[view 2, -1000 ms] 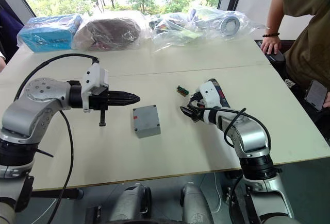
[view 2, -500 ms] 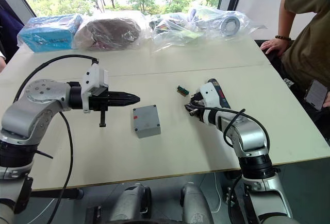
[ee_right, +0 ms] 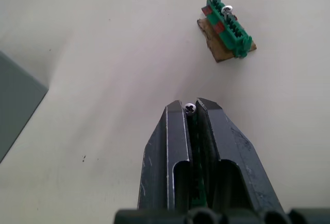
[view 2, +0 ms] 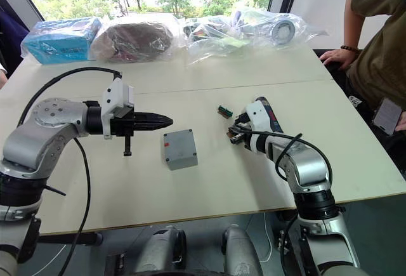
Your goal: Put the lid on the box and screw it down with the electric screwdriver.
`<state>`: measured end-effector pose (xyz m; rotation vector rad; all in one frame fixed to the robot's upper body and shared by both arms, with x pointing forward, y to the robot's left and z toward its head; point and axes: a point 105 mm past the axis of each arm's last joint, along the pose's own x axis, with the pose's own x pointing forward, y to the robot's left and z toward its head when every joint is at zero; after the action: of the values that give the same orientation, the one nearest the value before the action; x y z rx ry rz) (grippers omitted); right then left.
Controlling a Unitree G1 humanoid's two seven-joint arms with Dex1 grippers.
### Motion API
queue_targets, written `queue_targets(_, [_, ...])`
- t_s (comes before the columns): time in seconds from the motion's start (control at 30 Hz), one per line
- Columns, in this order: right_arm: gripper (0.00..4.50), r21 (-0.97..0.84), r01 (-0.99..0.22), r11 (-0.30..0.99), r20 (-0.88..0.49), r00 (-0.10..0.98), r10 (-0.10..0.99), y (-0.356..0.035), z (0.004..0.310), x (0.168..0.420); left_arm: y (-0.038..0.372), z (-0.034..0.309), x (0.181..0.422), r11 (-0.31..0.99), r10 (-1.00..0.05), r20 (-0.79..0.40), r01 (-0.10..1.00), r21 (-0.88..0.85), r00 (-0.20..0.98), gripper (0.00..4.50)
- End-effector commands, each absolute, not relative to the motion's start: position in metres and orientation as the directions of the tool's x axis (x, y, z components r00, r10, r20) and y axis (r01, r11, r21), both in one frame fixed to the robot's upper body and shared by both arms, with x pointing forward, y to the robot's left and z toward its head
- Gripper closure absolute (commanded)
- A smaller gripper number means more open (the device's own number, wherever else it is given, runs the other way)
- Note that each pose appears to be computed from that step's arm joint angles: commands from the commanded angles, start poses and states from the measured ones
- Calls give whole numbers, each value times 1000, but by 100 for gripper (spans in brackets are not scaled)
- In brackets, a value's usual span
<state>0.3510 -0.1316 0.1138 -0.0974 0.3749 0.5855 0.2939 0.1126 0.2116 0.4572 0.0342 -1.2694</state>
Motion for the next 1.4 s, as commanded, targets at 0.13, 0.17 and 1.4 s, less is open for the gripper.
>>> queue_targets(0.13, [283, -25, -566, 824, -336, 781, 526, -130, 126, 353, 107, 221, 289, 197, -921, -255, 917, 346, 294, 450])
queue_targets(0.17, [243, -26, -566, 824, -336, 781, 526, -130, 126, 353, 107, 221, 289, 198, -921, -255, 917, 347, 295, 450])
queue_targets(1.4, [445, -31, -568, 823, -321, 785, 530, -132, 134, 355, 110, 219, 290, 209, -914, -261, 913, 350, 310, 450])
